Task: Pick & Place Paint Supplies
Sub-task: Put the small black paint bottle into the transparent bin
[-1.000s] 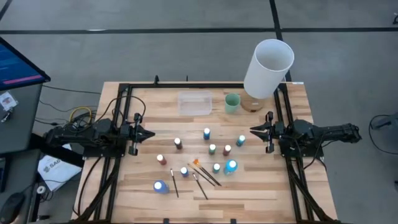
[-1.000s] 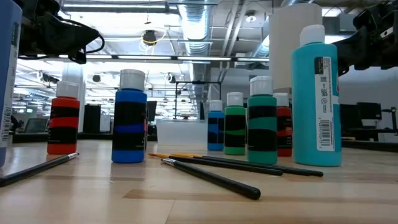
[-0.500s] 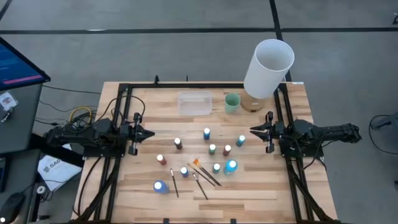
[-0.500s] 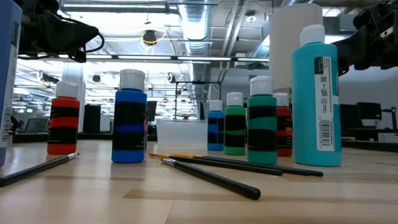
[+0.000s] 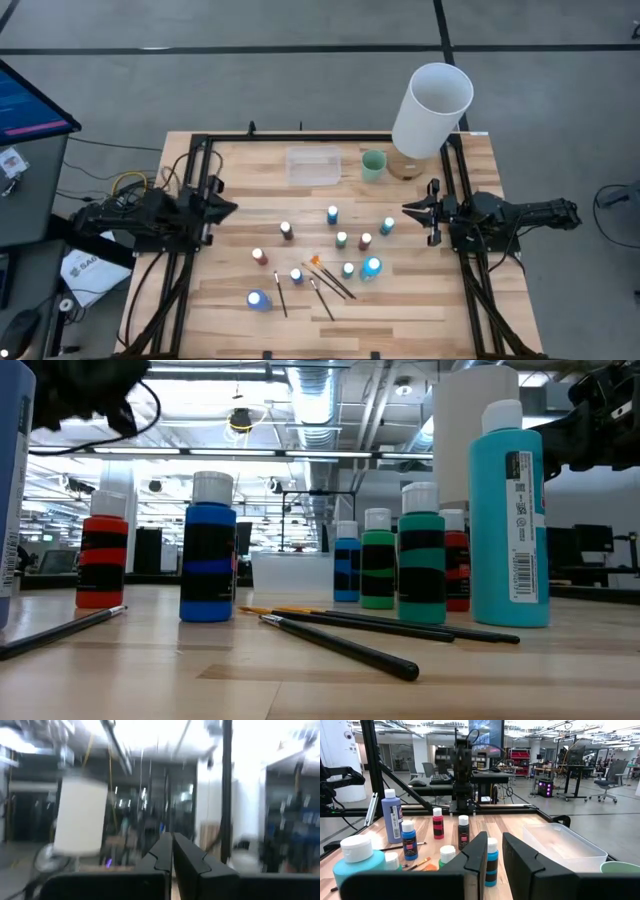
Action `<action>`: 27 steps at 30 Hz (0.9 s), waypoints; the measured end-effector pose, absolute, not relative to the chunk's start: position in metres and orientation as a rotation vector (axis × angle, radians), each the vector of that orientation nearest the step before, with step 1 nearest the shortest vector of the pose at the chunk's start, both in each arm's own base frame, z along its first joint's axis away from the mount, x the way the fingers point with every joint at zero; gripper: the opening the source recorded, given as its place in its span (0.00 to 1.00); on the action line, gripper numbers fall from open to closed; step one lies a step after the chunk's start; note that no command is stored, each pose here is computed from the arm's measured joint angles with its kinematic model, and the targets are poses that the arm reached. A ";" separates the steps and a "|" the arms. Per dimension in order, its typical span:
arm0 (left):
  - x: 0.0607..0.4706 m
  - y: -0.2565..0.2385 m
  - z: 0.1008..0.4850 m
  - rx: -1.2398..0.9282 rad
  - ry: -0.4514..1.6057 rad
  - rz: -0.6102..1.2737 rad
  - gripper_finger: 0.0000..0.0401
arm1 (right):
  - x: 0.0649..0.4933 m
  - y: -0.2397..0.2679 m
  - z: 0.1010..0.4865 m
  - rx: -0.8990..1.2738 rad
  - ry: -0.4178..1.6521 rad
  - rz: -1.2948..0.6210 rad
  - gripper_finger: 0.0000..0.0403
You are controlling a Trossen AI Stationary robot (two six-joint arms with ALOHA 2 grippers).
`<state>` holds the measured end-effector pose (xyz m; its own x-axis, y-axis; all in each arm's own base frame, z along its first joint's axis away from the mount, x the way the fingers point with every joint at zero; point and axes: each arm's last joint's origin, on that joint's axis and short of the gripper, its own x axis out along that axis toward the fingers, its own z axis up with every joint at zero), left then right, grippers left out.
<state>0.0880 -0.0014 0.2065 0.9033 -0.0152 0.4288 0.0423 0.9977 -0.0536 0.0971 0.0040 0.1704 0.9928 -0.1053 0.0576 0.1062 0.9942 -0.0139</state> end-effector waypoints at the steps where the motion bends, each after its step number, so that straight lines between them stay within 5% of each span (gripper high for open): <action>1: 0.086 -0.001 0.211 -0.064 -0.490 -0.032 0.00 | 0.097 0.004 0.170 -0.017 -0.057 -0.106 0.13; 7: 0.079 -0.001 0.226 -0.066 -0.669 -0.038 0.00 | 0.097 0.004 0.170 -0.017 -0.057 -0.106 0.13; 15: 0.088 0.000 0.243 -0.153 -0.633 -0.023 0.00 | 0.097 0.004 0.170 -0.017 -0.056 -0.107 0.13; 21: 0.121 -0.004 0.270 -0.114 -0.482 -0.107 0.04 | 0.097 0.004 0.170 -0.017 -0.056 -0.108 0.13; 27: 0.170 -0.004 0.266 0.020 -0.150 -0.067 0.17 | 0.097 0.004 0.170 -0.017 -0.056 -0.108 0.13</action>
